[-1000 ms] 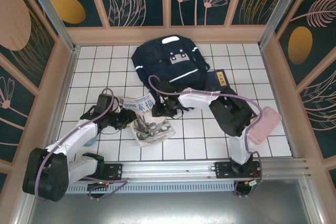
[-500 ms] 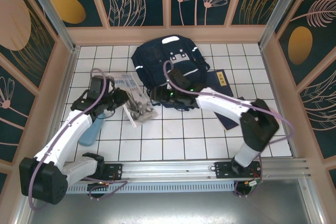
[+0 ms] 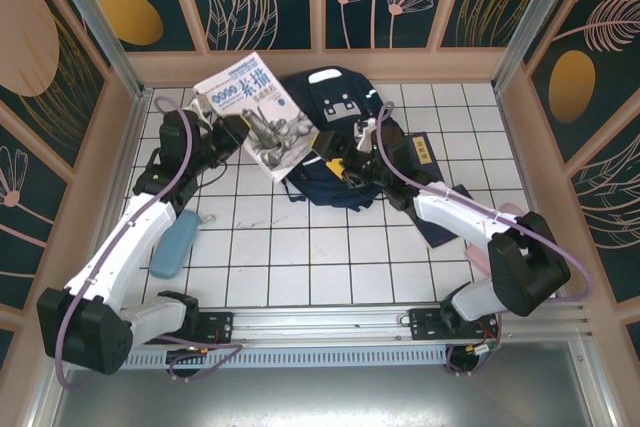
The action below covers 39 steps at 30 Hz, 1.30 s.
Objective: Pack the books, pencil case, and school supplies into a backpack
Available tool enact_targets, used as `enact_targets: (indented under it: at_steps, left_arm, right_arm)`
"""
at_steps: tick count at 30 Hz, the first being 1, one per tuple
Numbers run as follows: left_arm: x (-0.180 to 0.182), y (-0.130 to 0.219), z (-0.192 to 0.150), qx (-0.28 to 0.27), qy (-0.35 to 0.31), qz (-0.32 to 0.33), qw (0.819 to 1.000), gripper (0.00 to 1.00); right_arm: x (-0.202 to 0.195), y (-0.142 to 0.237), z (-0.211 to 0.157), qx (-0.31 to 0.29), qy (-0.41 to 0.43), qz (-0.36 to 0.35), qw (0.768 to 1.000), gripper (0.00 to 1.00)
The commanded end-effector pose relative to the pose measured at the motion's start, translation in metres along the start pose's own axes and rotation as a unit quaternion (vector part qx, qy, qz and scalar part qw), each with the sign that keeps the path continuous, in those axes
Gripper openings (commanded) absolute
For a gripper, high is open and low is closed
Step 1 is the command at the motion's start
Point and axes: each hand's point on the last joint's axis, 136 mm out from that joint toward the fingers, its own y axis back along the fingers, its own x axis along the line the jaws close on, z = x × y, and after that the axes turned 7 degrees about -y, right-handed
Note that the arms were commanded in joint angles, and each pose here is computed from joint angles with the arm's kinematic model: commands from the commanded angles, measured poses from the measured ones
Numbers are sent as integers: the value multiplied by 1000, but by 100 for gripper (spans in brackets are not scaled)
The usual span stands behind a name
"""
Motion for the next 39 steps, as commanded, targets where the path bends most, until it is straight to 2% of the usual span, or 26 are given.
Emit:
enact_targets:
  at_steps: [1, 5, 12, 17, 21, 27, 30, 34, 39]
  left_arm:
    - [-92, 21, 59, -91, -2, -157, 983, 3]
    - [-93, 8, 62, -89, 25, -158, 983, 4]
    - [-89, -2, 68, -105, 62, -159, 980, 4]
    - [-79, -7, 69, -113, 95, -148, 978, 2]
    - [-75, -12, 68, -112, 109, -145, 977, 2]
    - [-83, -26, 54, -74, 124, -169, 975, 2]
    - [-80, -31, 46, -58, 132, -170, 975, 2]
    - [-74, -34, 34, -41, 141, -171, 974, 1]
    - [-69, -35, 20, -24, 125, -166, 978, 0]
  right_arm:
    - [40, -3, -9, 44, -41, 98, 993, 99]
    - [51, -24, -5, 79, -71, 101, 989, 99]
    - [65, -40, 9, 79, -112, 135, 981, 97]
    - [54, -47, 26, 62, -182, 134, 972, 79]
    - [51, -49, 44, 41, -201, 142, 968, 73]
    - [63, -55, 55, 53, -206, 168, 963, 64]
    - [59, -44, 79, 25, -205, 172, 963, 57]
    - [52, -33, 91, 3, -208, 172, 963, 55]
    - [57, -29, 97, 17, -204, 191, 960, 47]
